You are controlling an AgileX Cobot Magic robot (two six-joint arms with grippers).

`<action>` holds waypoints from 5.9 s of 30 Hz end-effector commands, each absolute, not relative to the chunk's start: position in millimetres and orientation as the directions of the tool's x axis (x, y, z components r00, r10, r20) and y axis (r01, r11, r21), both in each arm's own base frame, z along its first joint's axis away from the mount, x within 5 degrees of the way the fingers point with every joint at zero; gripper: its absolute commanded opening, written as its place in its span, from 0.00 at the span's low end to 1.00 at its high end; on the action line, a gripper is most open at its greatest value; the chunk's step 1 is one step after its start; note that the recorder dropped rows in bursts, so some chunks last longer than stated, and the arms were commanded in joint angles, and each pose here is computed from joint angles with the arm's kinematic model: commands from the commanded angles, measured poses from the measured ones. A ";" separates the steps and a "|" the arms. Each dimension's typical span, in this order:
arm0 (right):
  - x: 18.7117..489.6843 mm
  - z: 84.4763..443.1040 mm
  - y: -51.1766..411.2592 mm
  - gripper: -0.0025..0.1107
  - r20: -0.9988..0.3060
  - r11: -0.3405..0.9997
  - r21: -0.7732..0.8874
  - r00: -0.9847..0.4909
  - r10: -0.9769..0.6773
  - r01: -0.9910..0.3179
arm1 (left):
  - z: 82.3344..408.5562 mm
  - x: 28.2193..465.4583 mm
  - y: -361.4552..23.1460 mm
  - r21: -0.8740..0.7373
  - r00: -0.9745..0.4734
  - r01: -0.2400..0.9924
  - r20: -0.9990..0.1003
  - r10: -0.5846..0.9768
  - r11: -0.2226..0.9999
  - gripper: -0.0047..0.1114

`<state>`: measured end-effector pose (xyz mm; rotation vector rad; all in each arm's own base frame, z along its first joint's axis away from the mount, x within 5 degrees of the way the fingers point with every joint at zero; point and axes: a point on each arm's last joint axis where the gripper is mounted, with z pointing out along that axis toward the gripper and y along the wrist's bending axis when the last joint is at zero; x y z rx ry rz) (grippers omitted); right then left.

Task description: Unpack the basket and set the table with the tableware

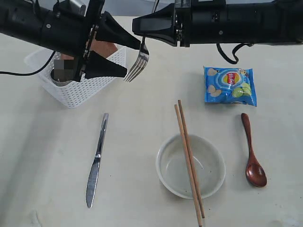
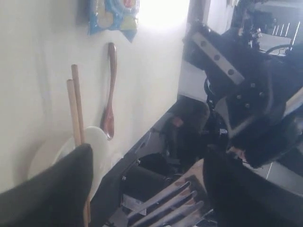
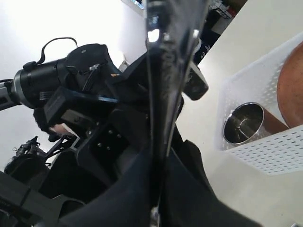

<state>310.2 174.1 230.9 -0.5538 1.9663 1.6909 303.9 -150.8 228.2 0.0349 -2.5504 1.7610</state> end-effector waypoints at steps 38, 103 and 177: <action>311.9 224.6 173.2 0.02 -0.242 0.483 0.864 -0.957 0.159 -0.138 | 229.8 302.8 -149.8 -0.681 -0.722 0.691 -0.633 0.279 0.242 0.58; 290.6 282.6 131.0 0.60 -0.375 0.613 0.767 -0.908 0.188 -0.189 | 254.3 285.5 -179.1 -0.484 -0.622 0.783 -0.610 0.491 0.390 0.04; 280.9 233.6 172.5 0.53 -0.374 0.623 0.782 -0.817 0.439 -0.024 | 264.4 201.4 -299.3 0.402 -0.437 0.701 -0.412 0.800 0.589 0.04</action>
